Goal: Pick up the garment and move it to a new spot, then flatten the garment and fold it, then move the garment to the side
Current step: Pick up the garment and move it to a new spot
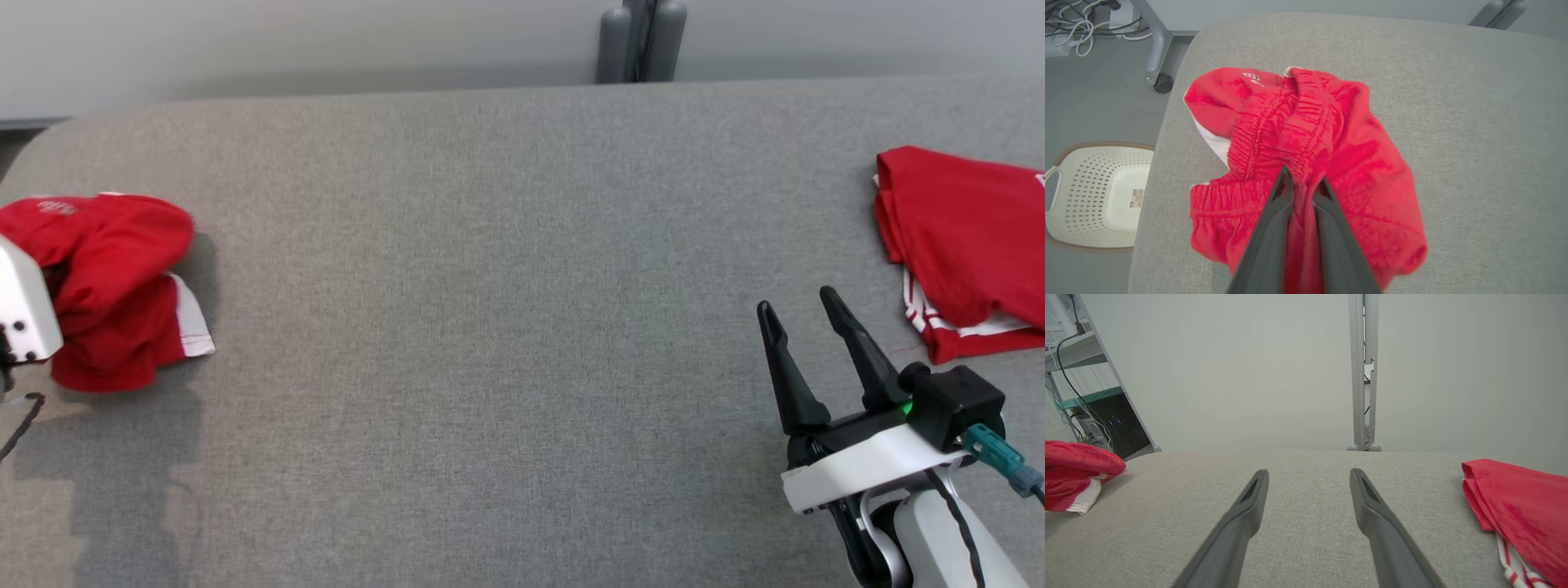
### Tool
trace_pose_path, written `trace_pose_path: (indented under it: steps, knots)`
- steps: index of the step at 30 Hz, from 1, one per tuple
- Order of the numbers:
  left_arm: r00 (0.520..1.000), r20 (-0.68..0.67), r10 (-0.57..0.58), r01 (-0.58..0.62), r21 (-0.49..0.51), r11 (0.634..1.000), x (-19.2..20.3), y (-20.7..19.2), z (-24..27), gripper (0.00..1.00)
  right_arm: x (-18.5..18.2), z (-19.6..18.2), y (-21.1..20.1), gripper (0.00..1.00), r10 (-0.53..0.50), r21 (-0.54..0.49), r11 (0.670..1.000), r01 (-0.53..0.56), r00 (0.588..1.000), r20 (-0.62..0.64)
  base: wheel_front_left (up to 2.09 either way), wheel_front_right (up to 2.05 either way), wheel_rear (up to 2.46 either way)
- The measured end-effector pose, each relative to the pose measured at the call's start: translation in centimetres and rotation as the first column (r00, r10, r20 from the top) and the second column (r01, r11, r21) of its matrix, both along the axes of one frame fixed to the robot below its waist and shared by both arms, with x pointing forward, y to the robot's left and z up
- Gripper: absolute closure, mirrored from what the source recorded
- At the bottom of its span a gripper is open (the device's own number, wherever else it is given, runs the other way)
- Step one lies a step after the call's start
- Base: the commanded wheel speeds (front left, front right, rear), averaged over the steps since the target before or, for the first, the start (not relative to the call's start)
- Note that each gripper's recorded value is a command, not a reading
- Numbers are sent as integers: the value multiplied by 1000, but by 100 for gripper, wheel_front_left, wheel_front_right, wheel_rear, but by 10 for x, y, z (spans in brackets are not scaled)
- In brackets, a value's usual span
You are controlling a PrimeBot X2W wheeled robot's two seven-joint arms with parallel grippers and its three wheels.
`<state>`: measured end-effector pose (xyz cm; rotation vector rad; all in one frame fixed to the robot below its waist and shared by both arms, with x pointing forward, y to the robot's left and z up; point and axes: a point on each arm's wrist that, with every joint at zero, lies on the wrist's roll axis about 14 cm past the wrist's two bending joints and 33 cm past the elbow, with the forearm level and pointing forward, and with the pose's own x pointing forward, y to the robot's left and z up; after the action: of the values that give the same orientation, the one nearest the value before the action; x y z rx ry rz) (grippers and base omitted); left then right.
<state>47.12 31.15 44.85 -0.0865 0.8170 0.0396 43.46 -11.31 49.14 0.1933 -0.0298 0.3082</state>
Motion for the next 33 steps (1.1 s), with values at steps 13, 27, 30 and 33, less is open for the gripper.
trace_pose_path:
  steps: [13, 27, 30, 33]
  knots:
    - [854, 244, -460, 459, 63, 886, 15, -149, 101, 100, -31, 31, -34, 0, -117, 28, 993, 116, 991, 66, 0, 0, 0]
    - [571, 350, -742, 799, -30, 601, -39, -325, 85, 100, -54, 33, -84, 0, -267, 25, 964, 266, 961, 68, 0, 0, 0]
    - [582, 344, -737, 799, -77, 596, -44, -337, 63, 100, -53, 31, -86, 0, -273, 24, 962, 272, 960, 63, 0, 0, 0]
    - [607, 316, -729, 790, -135, 598, -49, -345, 40, 29, -53, 31, -86, 0, -273, 25, 962, 272, 960, 60, 0, 0, 0]
